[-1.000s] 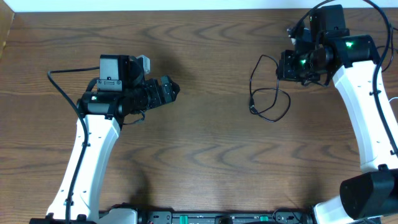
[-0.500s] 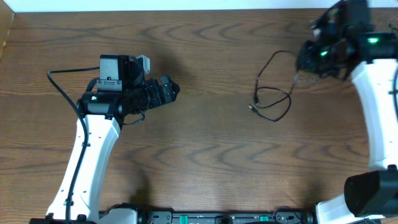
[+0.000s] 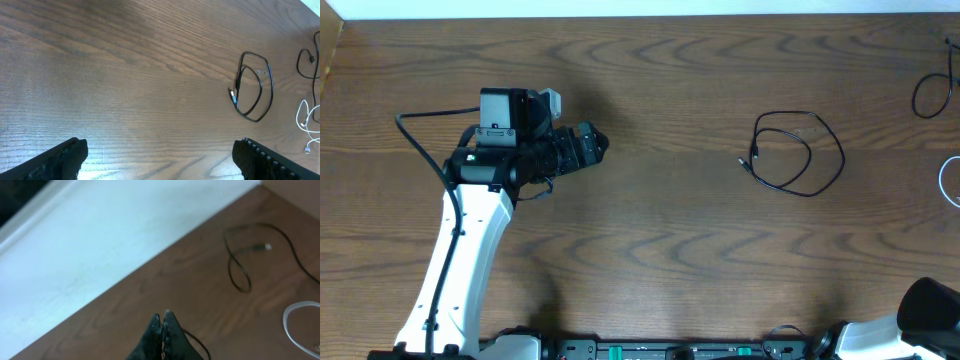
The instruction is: Untangle cables
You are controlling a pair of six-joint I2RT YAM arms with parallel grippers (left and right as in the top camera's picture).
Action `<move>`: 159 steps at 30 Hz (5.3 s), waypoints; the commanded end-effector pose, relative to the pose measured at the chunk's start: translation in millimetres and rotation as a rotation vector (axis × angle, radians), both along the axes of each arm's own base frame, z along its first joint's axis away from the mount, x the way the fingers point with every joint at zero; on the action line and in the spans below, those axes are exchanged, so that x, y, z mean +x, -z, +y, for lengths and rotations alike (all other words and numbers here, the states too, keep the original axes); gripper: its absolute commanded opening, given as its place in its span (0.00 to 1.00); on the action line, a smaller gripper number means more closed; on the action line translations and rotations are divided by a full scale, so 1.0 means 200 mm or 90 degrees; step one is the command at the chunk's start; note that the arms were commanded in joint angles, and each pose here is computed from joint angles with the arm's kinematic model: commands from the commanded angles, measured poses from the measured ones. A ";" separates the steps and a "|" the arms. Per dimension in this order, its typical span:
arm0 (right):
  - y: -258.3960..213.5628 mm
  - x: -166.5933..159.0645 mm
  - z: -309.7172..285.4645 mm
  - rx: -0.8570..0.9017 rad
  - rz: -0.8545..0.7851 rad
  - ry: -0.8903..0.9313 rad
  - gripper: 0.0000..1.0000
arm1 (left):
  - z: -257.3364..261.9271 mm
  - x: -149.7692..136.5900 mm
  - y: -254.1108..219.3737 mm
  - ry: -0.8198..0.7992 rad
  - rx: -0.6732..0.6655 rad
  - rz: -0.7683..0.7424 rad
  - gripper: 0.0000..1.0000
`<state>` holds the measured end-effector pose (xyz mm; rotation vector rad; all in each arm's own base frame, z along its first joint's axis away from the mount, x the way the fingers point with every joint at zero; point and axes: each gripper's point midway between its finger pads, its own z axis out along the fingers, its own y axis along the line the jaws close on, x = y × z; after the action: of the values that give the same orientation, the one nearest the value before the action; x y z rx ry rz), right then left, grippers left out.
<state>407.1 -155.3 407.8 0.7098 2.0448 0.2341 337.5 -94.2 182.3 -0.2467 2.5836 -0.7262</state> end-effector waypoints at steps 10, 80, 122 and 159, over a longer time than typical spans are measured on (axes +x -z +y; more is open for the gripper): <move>0.55 0.05 0.55 0.002 0.255 -0.300 0.42 | 0.02 0.00 0.03 -0.002 0.010 0.004 0.98; 2.09 -0.10 1.27 -0.051 0.629 -0.344 0.01 | 0.02 0.00 0.02 -0.002 0.010 0.004 0.98; 0.03 0.14 -0.57 -0.022 -0.044 0.138 0.01 | 0.02 0.00 0.02 -0.002 0.010 0.004 0.98; 0.03 -0.35 1.20 0.083 0.119 -0.519 0.99 | 0.02 0.00 0.02 -0.002 0.010 0.004 0.98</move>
<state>356.0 53.6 413.6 0.0726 2.3423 0.8117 337.5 -94.3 182.4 -0.2462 2.5833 -0.7258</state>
